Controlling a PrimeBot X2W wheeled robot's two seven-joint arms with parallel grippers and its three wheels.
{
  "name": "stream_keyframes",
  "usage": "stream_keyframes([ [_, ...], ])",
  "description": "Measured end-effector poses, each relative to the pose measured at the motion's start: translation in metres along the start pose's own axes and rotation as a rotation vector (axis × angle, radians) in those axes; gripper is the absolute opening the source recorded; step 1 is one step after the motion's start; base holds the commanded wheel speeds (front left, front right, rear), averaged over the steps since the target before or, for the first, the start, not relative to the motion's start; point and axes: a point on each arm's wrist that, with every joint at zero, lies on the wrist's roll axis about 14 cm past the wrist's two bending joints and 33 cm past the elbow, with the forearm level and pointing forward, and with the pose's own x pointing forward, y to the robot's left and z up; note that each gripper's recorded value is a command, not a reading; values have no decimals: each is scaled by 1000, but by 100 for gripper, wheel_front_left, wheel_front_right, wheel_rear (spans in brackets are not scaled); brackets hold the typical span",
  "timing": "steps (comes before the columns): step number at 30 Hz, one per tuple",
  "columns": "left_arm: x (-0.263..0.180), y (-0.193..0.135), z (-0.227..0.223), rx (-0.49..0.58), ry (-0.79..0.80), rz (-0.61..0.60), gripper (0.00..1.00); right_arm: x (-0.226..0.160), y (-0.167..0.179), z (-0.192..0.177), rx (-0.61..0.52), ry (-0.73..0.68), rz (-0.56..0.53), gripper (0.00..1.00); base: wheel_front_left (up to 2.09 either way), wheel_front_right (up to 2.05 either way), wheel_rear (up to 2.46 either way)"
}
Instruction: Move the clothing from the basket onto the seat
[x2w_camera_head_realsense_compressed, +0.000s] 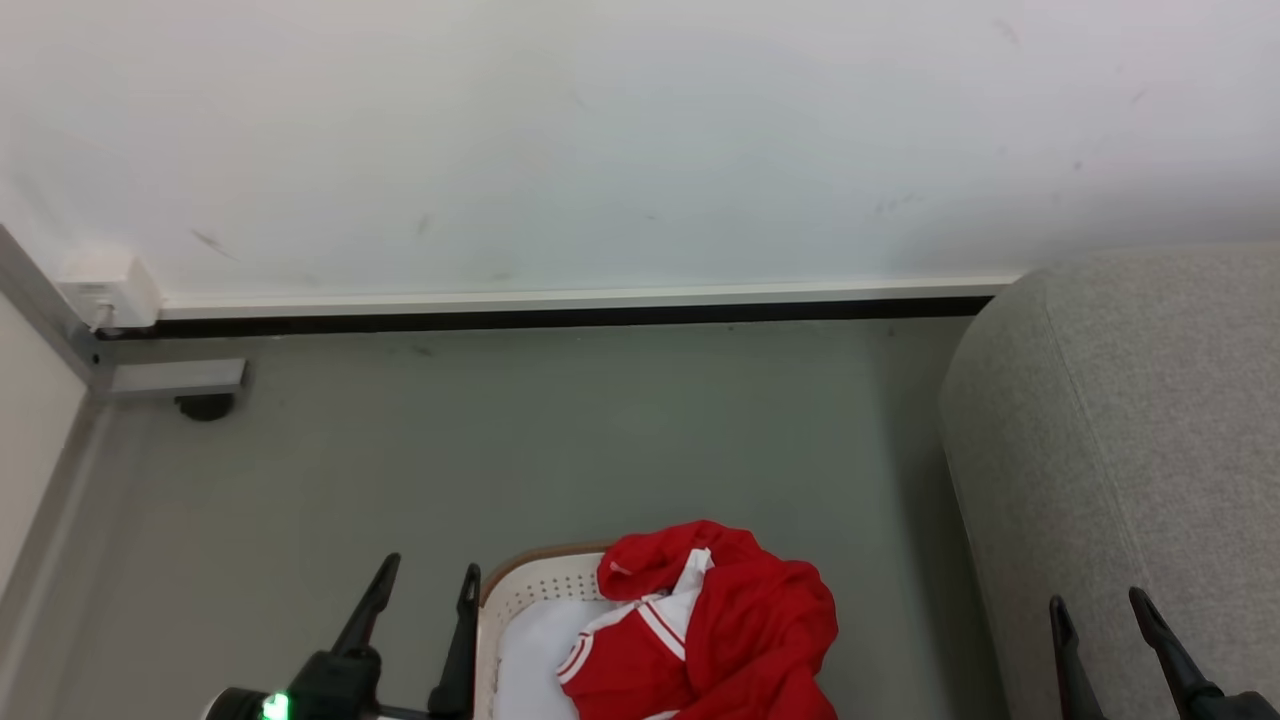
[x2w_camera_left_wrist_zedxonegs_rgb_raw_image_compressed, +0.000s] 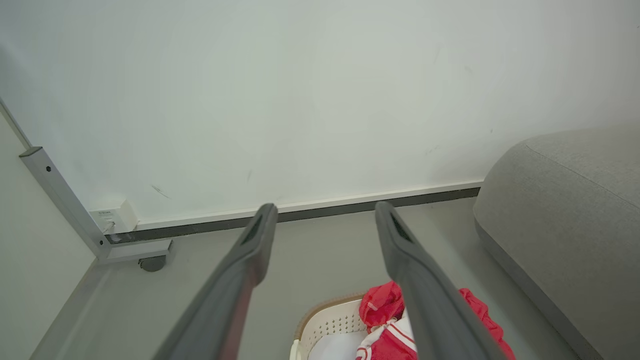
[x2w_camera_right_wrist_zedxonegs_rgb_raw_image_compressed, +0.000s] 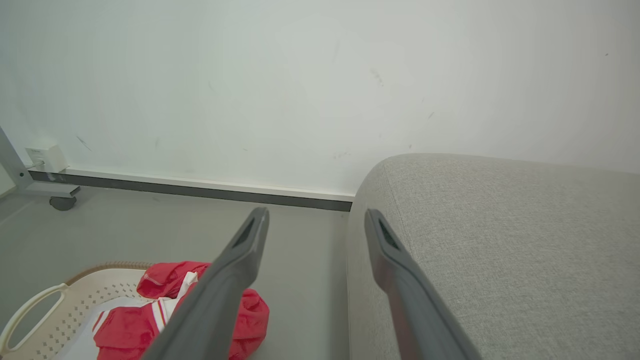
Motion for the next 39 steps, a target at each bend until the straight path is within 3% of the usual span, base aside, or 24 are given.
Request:
stream_keyframes([
  [6,19,-23,-4,-1,2,-88,100,6,-2,3,5,-10,-8,100,0,0,0],
  [16,79,-96,-48,24,91,-363,100,44,-3,9,22,-39,-14,100,0,0,0],
  [28,111,-144,-206,151,496,-553,100,87,-21,-11,24,-16,-53,100,0,0,0],
  [39,106,-133,-307,259,802,-531,100,102,-30,-52,19,72,-71,100,0,0,0],
])
